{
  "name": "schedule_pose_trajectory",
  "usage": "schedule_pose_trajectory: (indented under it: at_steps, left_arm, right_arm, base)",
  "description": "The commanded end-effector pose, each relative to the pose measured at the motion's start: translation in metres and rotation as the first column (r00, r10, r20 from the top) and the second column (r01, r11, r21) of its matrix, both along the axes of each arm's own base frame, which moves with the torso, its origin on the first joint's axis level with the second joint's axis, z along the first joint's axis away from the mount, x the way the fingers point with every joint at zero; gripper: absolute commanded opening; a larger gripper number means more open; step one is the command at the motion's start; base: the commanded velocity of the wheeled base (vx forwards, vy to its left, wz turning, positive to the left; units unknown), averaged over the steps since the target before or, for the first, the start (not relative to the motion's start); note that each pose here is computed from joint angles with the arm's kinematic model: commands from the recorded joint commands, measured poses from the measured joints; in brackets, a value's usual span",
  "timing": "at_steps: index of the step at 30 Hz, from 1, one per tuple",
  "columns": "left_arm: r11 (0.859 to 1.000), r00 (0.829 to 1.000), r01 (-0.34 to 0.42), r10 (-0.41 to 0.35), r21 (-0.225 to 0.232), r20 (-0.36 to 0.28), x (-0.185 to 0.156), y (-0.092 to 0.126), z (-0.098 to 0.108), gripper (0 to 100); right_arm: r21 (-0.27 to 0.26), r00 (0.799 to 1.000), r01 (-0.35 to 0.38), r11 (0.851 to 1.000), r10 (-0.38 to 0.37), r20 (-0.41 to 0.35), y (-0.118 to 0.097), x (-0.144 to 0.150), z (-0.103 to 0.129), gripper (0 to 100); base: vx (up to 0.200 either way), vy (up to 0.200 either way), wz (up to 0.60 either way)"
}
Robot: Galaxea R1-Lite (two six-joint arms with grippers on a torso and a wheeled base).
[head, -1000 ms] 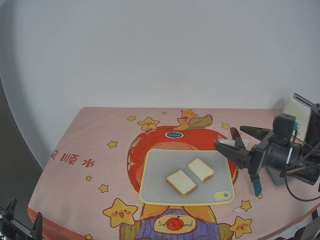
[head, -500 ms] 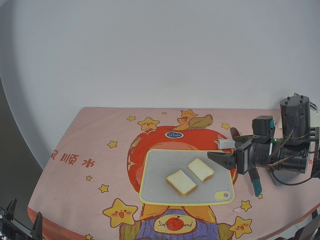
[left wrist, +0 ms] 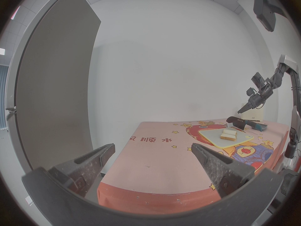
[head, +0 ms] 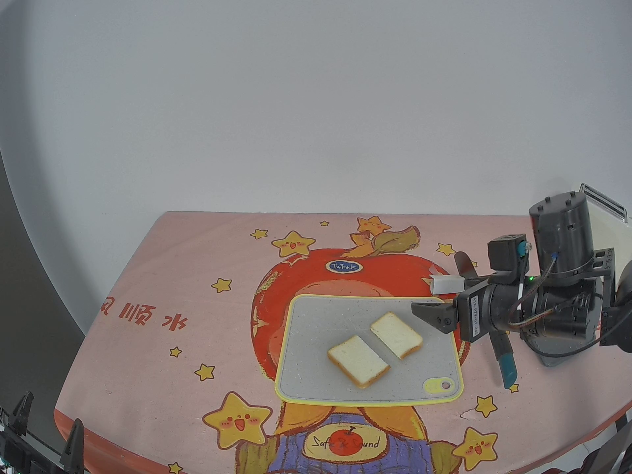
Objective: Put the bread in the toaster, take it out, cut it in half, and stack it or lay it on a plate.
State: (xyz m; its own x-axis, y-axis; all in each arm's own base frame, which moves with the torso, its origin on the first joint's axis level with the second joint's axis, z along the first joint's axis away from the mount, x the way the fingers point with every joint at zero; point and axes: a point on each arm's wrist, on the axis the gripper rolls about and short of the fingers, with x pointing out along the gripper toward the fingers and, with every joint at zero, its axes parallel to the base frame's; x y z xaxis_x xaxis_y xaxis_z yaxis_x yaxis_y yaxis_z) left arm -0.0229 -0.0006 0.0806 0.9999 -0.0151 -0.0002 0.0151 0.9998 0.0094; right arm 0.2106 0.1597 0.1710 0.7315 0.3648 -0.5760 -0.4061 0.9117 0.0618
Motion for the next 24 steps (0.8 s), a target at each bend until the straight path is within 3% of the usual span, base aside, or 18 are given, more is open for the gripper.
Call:
schedule_pose_trajectory:
  at_steps: [1,4,11,17,24]
  left_arm:
    - [1.000,1.000,0.000,0.000,0.000,0.000,0.000,0.000,-0.005,100]
    - [1.000,1.000,0.000,0.000,0.000,-0.001,0.000,0.000,-0.005,100]
    - [1.000,1.000,0.000,0.000,0.000,-0.001,0.000,0.000,-0.005,100]
    - [1.000,1.000,-0.001,0.001,0.000,0.000,0.000,0.000,-0.005,100]
    - [1.000,1.000,0.000,0.000,0.000,0.000,0.000,0.000,-0.005,100]
  right_arm:
    - [-0.029,0.998,-0.002,1.000,0.001,-0.057,0.009,0.006,-0.014,100]
    - [-0.045,0.997,-0.005,0.999,0.001,-0.081,0.011,0.008,-0.015,100]
    - [-0.030,0.998,0.001,1.000,-0.003,-0.065,0.012,0.010,-0.008,100]
    - [-0.079,0.997,0.037,0.996,-0.042,-0.061,0.019,0.016,-0.017,100]
    - [-0.026,0.996,0.069,0.997,-0.070,-0.059,0.023,0.019,-0.010,100]
  base:
    - [0.000,0.000,0.00]
    - [0.000,0.000,0.00]
    - [0.000,0.000,0.00]
    - [0.000,0.000,0.00]
    - [0.000,0.000,0.00]
